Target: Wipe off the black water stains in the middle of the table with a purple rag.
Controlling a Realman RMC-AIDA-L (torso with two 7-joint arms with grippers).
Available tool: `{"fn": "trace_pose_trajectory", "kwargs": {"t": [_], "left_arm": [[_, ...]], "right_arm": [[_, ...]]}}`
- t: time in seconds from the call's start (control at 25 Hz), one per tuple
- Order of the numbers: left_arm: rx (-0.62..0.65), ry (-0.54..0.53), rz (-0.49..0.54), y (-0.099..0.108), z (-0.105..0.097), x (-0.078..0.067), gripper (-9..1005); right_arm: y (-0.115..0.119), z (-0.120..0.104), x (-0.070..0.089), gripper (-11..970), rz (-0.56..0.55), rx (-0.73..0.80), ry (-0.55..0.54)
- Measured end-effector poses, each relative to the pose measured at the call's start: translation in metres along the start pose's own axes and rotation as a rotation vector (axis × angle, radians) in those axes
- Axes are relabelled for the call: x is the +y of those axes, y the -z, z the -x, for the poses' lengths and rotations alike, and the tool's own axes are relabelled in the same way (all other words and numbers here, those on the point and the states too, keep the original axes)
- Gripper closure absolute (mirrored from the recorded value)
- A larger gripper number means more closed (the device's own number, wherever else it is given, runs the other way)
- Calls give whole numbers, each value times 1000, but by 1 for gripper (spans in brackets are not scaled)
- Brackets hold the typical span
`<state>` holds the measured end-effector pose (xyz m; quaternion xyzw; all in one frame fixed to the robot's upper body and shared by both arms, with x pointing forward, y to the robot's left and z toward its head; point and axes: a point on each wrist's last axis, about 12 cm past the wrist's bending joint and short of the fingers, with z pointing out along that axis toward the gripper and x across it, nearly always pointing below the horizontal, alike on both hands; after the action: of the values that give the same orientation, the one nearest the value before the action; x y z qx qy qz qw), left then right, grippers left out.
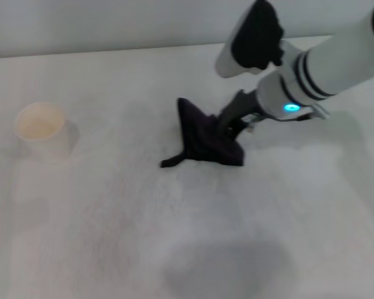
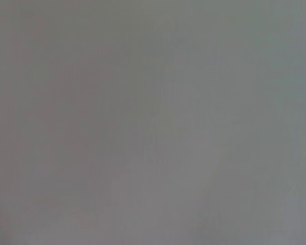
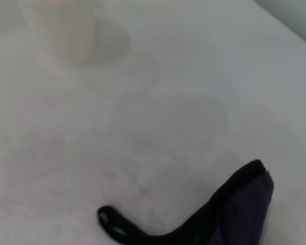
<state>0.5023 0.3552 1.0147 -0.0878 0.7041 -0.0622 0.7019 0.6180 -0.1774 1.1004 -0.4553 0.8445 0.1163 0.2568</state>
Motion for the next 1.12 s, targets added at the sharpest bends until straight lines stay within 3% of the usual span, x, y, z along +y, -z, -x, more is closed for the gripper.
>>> {"fn": "trace_pose_trajectory", "kwargs": {"t": [0.28,0.84,1.08,1.12], "left_arm": [[-3,0,-4,-2,1,-1,117],[-5,3,0,-2,1,-1,117],[-12,10,17,-1,1,1,117],[-12,10,17,-1,1,1,117]], "right_arm": [[21,-31,-17,836,-31,55,-67],[30,-38,-23,821,-130,-2,-70],[45,-41,-27,600,-166,-98,-116],[48,-42,-29,476,-173,-121,-133]]}}
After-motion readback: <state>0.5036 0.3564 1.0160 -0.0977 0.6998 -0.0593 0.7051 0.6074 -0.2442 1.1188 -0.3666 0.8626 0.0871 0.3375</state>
